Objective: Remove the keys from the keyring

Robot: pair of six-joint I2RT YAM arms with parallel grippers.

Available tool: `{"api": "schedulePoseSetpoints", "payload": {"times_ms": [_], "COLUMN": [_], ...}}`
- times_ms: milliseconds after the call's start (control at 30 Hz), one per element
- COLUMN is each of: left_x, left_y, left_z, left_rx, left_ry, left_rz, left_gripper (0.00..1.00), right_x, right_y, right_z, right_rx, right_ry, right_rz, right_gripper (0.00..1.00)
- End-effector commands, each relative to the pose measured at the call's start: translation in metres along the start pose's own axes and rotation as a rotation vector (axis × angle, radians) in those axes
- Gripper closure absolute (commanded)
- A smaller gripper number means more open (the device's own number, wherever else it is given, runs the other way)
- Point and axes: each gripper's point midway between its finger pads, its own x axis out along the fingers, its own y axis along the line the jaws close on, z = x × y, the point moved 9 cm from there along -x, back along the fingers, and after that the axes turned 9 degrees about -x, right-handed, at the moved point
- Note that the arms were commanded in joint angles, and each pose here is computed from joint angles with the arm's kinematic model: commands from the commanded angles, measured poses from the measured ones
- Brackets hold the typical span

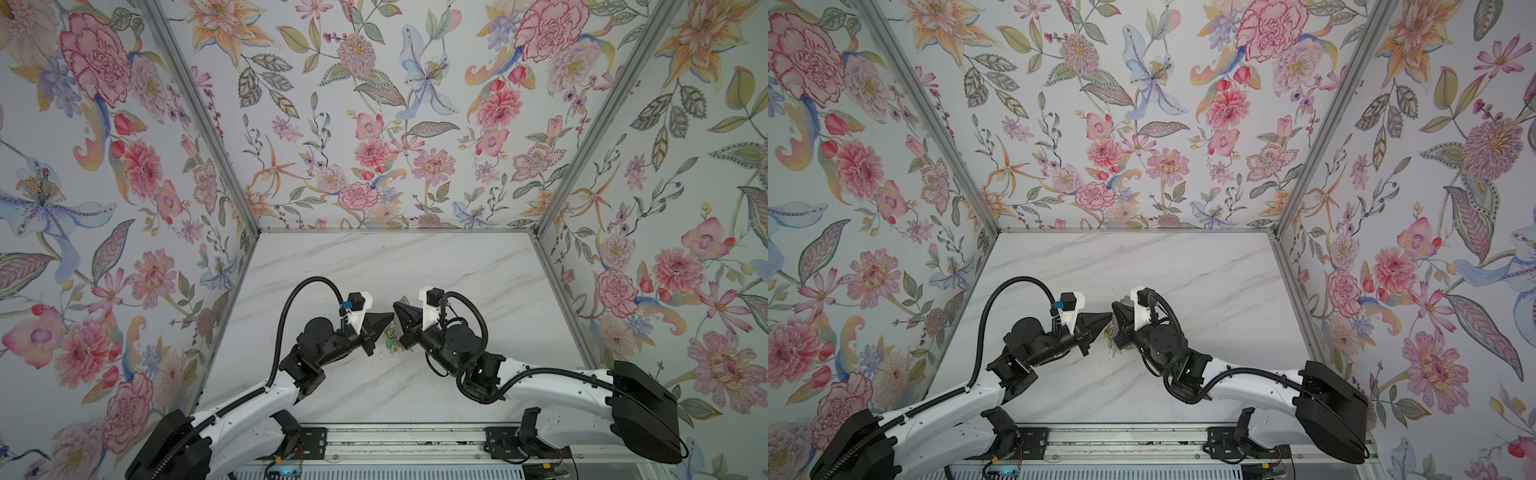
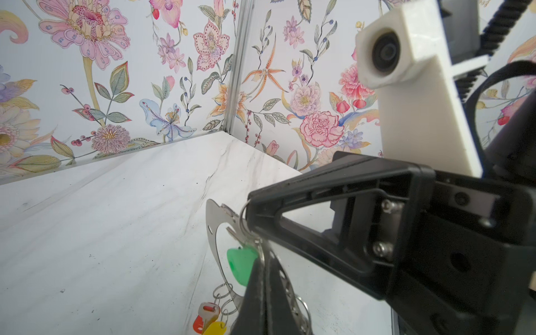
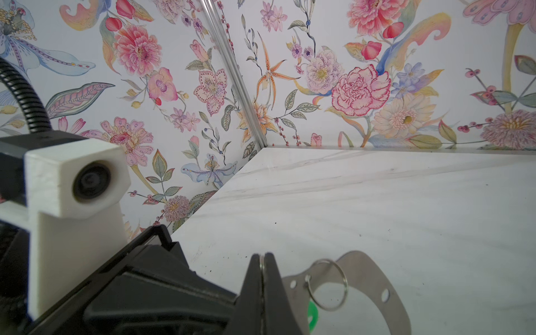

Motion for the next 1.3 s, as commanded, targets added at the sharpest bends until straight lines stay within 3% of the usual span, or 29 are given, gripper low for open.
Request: {"api": "schedulePoseSetpoints", "payload": {"times_ms": [0,233,467,633,833,967,1267], "left_x": [0.002,0.002,0.005,0.005,0.003,0.002,0.001], "left_y": [-0.026,-0.019,-0.017,-0.015,-0.014,-0.014,-0.015], "left_z": [0.005,0.013,0.016,0.013,0.004,-0.001,-0.002], "left_rx": [0.083,0.112,0.128,0.119,0.102,0.096,0.115], "left_ry": [0.058,0.067,0.082,0.089,0.096,0.100,0.126], "left_rz": [-0.137,-0.077,-0.067,-0.070,-0.085,-0.102,-0.125], "left_gripper": [1.00,1.00,1.00,1.00,1.00,1.00,1.00], "right_x": [0.001,-0.008,-0.017,-0.017,-0.014,-0.015,-0.009], "right_y": [-0.003,-0.006,-0.014,-0.024,-0.043,-0.039,-0.044], "right_z": [0.028,0.032,0.049,0.050,0.040,0.033,0.029], "right_rx": [0.085,0.108,0.127,0.164,0.152,0.086,0.028], "right_ry": [-0.011,0.187,0.285,0.366,0.596,0.716,0.715], "right_rz": [0.083,0.172,0.204,0.214,0.186,0.313,0.471], "right_gripper": [1.00,0.97,0.86,0.85,0.79,0.73,0.67]}}
